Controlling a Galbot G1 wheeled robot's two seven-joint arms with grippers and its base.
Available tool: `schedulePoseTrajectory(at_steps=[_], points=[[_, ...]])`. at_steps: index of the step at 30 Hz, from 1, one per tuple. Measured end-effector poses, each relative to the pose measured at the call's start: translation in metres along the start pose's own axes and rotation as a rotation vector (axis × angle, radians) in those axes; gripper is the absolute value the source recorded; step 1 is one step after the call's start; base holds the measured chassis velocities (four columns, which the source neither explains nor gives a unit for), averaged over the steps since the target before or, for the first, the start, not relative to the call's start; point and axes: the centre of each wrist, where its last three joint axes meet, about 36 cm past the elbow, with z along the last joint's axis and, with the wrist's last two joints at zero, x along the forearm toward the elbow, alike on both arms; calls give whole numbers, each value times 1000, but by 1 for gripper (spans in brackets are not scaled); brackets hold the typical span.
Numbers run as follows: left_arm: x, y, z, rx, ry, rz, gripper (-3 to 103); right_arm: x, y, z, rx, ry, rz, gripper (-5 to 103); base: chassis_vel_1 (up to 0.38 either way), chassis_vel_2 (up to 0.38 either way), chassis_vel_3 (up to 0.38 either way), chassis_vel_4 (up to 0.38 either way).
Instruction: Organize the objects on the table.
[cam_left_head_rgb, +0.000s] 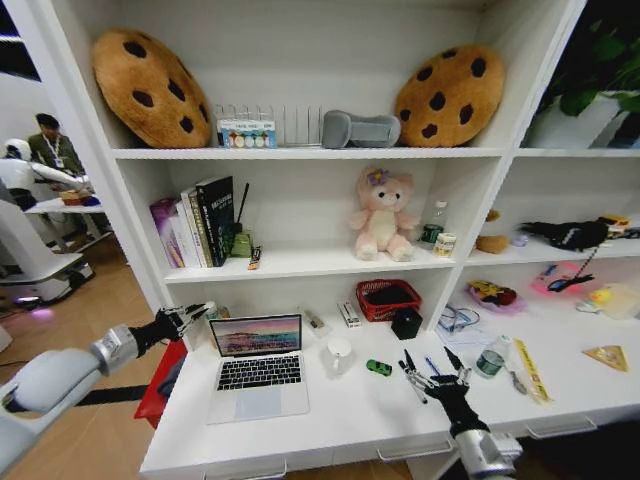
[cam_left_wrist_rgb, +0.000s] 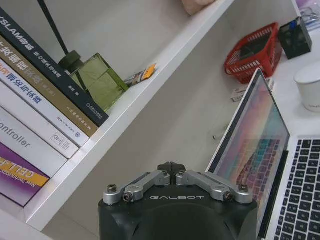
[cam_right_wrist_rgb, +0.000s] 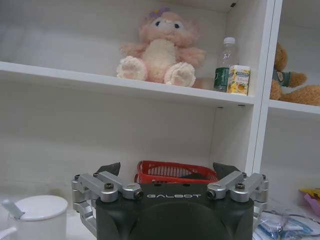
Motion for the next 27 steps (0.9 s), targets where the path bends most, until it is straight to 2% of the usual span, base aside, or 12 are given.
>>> schedulePoseTrajectory(at_steps=[3, 8, 10, 13, 19, 23, 25, 26, 27], points=[[-2, 11, -1, -26, 22, 41, 0, 0, 4, 3, 0, 7, -9, 100, 0, 0, 0, 0], [-19, 15, 0, -40, 35, 104, 0, 1, 5, 7, 1, 16, -12, 100, 0, 0, 0, 0], [-27, 16, -1, -45, 34, 117, 0, 1, 4, 7, 3, 17, -13, 100, 0, 0, 0, 0], [-57, 21, -4, -78, 26, 155, 0, 3, 3, 9, 9, 17, -7, 100, 0, 0, 0, 0], [-75, 21, -7, -103, 17, 181, 0, 11, 6, 11, 15, 20, 5, 100, 0, 0, 0, 0], [-87, 23, -14, -127, 11, 232, 0, 18, 10, 19, 19, 28, 6, 100, 0, 0, 0, 0], [-92, 33, -20, -181, 2, 303, 0, 20, 12, 21, 16, 32, 6, 100, 0, 0, 0, 0], [-92, 33, -20, -181, 2, 303, 0, 20, 12, 21, 16, 32, 6, 100, 0, 0, 0, 0], [-93, 38, -21, -228, -6, 348, 0, 20, 12, 21, 15, 32, 7, 100, 0, 0, 0, 0]])
